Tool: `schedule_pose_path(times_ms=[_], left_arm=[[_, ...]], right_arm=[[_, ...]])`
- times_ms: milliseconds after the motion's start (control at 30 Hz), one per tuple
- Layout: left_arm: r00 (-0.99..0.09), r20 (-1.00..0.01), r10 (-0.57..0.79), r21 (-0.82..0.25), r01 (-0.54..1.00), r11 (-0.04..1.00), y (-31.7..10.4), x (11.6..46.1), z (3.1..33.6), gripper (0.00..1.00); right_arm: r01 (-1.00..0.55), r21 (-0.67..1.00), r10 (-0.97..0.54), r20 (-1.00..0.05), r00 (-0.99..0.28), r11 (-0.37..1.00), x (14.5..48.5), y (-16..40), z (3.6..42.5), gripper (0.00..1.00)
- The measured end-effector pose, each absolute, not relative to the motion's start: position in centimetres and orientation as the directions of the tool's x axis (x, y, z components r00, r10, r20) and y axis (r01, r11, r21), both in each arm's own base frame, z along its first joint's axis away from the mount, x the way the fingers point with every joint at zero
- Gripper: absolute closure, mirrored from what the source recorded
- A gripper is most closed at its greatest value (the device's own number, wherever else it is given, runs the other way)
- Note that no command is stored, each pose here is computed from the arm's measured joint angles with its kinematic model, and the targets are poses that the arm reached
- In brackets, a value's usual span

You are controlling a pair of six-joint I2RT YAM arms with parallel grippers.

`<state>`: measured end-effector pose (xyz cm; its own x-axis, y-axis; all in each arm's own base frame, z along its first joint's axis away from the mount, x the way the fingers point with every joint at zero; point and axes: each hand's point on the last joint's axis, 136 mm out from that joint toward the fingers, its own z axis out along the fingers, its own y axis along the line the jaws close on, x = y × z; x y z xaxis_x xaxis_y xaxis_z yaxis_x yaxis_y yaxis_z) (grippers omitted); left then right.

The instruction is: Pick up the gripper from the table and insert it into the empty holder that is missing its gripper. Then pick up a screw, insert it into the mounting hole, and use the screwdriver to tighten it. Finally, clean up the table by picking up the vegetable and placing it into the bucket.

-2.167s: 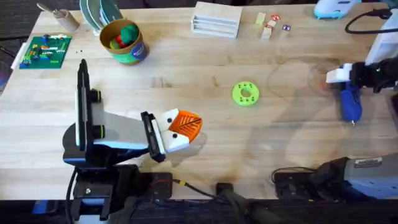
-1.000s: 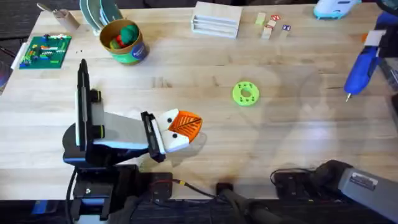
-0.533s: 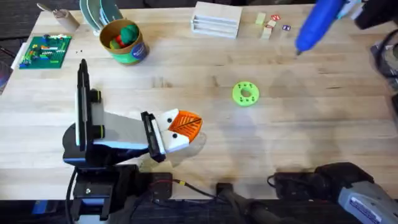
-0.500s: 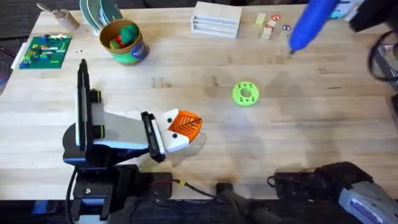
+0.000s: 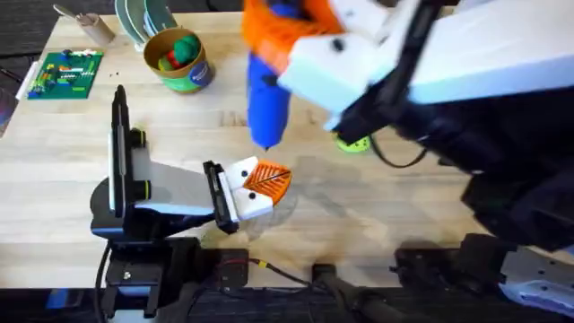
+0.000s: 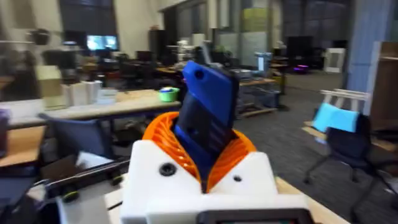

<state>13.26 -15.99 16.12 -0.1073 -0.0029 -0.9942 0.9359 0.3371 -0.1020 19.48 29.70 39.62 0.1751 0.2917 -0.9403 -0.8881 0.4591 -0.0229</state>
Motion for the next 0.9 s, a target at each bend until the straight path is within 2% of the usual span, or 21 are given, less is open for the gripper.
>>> schedule_pose_path(times_ms=[67,200,900], left_arm=[[-0.107,-0.994,-0.003,-0.102,0.936,0.337,-16.0,13.3,16.1,0.987],[-0.107,-0.994,-0.003,-0.102,0.936,0.337,-16.0,13.3,16.1,0.987],[-0.108,-0.994,-0.003,-0.102,0.936,0.337,-16.0,13.3,16.1,0.987]], right_arm=[[-0.911,-0.017,0.253,-0.958,0.132,0.411,19.1,32.4,37.3,0.979],[-0.914,-0.011,0.225,-0.968,0.111,0.405,19.5,33.4,35.8,0.979],[-0.928,-0.022,0.262,-0.957,0.128,0.371,18.6,34.6,36.1,0.979]])
